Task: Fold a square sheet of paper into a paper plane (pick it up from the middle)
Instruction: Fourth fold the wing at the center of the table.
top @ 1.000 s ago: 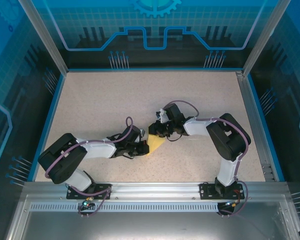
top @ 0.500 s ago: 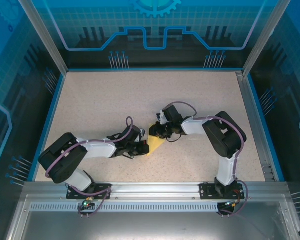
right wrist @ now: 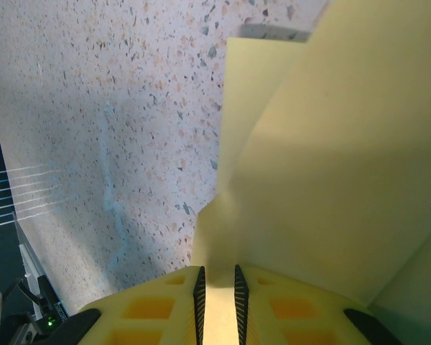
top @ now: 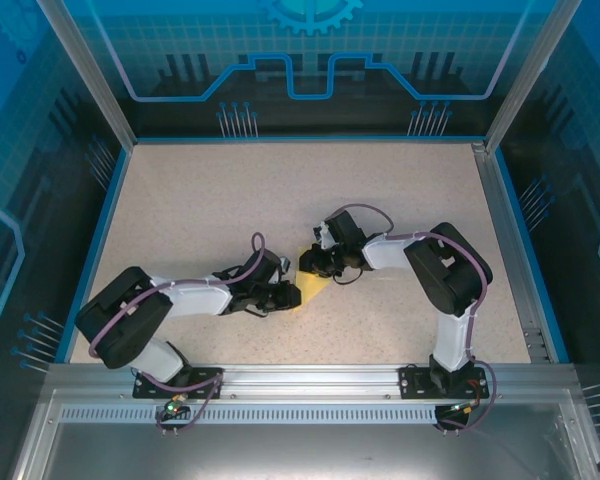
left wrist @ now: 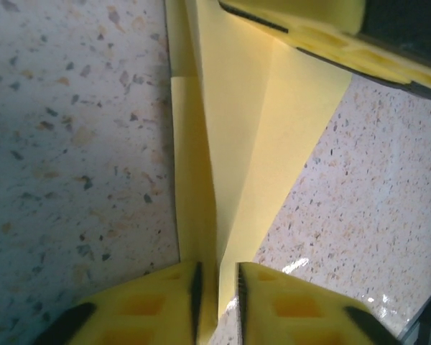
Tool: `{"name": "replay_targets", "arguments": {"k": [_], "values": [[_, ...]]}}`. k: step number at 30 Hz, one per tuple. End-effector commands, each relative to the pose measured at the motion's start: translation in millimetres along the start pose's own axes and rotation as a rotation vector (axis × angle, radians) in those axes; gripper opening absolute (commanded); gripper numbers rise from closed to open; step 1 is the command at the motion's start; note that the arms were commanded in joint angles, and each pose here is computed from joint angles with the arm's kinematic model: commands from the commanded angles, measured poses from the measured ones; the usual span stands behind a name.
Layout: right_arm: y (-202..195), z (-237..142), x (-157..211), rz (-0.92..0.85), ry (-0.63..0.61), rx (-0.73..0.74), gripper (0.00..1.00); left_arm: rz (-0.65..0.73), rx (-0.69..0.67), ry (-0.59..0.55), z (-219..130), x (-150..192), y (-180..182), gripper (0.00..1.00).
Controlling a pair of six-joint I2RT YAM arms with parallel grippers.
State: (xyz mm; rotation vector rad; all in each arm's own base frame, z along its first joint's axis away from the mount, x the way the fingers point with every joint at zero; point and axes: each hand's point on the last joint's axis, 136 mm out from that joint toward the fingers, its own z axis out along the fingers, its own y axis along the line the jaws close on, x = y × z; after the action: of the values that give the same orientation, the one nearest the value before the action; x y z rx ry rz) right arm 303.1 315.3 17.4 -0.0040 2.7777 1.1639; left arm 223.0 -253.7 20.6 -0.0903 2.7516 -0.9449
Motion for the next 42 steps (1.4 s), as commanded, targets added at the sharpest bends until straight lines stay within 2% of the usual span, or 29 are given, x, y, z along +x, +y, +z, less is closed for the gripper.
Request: {"name": "replay_targets", "arguments": {"k": [1, 6, 12, 20, 32, 42], "values": [[-24.6, 4.2, 10.6, 0.025, 0.019, 0.061, 0.21, -0.061, -0.015, -0.037, -17.6, -7.0, 4.4, 0.33], [-23.0, 2.3, 10.3, 0.031, 0.011, 0.045, 0.21, -0.127, -0.029, -0.144, -46.6, -25.2, 9.9, 0.41], [-22.0, -1.3, 10.2, 0.032, -0.006, 0.041, 0.21, -0.185, -0.019, -0.174, -59.5, -39.2, 10.4, 0.39], [-18.6, -2.1, 8.3, 0.033, -0.016, 0.027, 0.21, -0.199, 0.094, -0.092, -32.9, -53.1, -17.3, 0.32], [-16.1, -3.4, 7.9, 0.028, -0.017, 0.021, 0.22, -0.252, 0.136, -0.027, -0.2, -53.9, -13.3, 0.28], [-22.2, -4.1, 15.2, 0.038, -0.004, 0.03, 0.22, -0.249, 0.122, 0.009, 12.4, -50.6, -7.2, 0.11]]}}
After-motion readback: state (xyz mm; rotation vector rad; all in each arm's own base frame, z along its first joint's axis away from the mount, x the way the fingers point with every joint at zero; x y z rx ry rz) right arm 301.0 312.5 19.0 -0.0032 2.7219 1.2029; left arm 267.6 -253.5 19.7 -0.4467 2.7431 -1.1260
